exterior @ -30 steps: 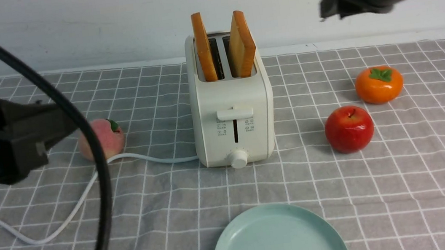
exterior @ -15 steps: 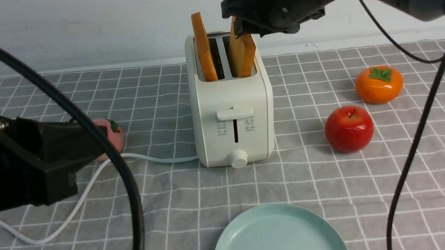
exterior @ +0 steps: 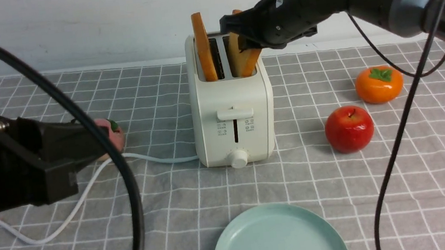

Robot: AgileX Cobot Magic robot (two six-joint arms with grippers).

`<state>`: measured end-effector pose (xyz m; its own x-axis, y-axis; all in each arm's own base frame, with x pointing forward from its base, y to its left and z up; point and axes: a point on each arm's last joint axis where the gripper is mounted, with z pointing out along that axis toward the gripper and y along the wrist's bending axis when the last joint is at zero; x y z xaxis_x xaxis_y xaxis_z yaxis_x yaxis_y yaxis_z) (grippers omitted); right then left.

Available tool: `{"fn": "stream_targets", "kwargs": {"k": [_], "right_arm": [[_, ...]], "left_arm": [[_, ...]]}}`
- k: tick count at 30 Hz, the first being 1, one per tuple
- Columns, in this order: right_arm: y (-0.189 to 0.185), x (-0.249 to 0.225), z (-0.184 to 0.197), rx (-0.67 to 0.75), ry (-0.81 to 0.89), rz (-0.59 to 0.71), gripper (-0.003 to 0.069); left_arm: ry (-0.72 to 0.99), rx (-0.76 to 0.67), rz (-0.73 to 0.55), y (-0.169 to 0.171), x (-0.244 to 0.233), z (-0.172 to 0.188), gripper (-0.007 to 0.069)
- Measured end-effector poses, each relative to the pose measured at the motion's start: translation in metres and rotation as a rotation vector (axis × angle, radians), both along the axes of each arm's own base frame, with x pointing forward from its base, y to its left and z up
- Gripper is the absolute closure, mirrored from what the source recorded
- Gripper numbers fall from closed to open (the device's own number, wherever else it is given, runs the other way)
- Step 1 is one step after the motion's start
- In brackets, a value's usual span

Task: Take toasted bread from bread machine on grey coffee table place on plate.
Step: 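Grasp the toast slice in the toaster and pull it up out of the slot with the right gripper, then place the held slice of bread on top of the slice on the plate with the right gripper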

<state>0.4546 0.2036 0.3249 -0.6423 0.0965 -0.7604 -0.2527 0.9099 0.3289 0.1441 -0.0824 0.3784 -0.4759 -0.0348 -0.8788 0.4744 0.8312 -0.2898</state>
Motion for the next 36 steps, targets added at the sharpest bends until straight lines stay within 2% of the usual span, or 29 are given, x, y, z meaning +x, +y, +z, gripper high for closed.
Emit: {"fn": "stream_targets", "kwargs": {"k": [4, 10, 14, 18, 22, 25, 27, 28, 29, 30, 32, 36], "right_arm": [[-0.014, -0.004, 0.022, 0.042, -0.03, -0.025, 0.054], [-0.051, -0.041, 0.1, 0.117, -0.14, -0.06, 0.054], [-0.07, -0.078, 0.136, 0.048, -0.149, -0.026, 0.054], [-0.088, -0.126, 0.154, -0.037, -0.032, 0.02, 0.054], [-0.078, -0.153, 0.131, -0.02, 0.122, 0.109, 0.054], [-0.048, -0.179, 0.082, 0.009, 0.306, 0.281, 0.054], [-0.036, -0.19, 0.063, 0.03, 0.372, 0.35, 0.054], [-0.022, -0.207, 0.027, 0.057, 0.471, 0.432, 0.054], [-0.018, -0.21, 0.024, 0.074, 0.484, 0.447, 0.054], [-0.01, -0.222, -0.004, 0.118, 0.546, 0.483, 0.0542], [-0.003, -0.232, -0.031, 0.19, 0.579, 0.5, 0.0542], [-0.002, -0.239, -0.067, 0.314, 0.557, 0.437, 0.0537]], "left_arm": [[0.008, -0.013, -0.003, -0.001, 0.0, 0.0, 0.0387], [0.013, -0.018, -0.005, -0.001, -0.001, 0.0, 0.0387], [0.04, -0.05, -0.017, -0.003, -0.002, 0.0, 0.0387], [0.078, -0.104, -0.035, -0.006, -0.005, 0.0, 0.0387], [0.087, -0.122, -0.039, -0.007, -0.005, 0.001, 0.0387], [0.086, -0.12, -0.038, -0.007, -0.005, 0.001, 0.0387], [0.085, -0.12, -0.038, -0.007, -0.005, 0.001, 0.0387], [0.084, -0.12, -0.037, -0.006, -0.005, 0.001, 0.0387], [0.084, -0.12, -0.037, -0.006, -0.005, 0.001, 0.0387], [0.082, -0.121, -0.036, -0.006, -0.005, 0.001, 0.0387], [0.08, -0.122, -0.035, -0.006, -0.005, 0.001, 0.0387], [0.08, -0.123, -0.034, -0.006, -0.005, 0.001, 0.0384]]}}
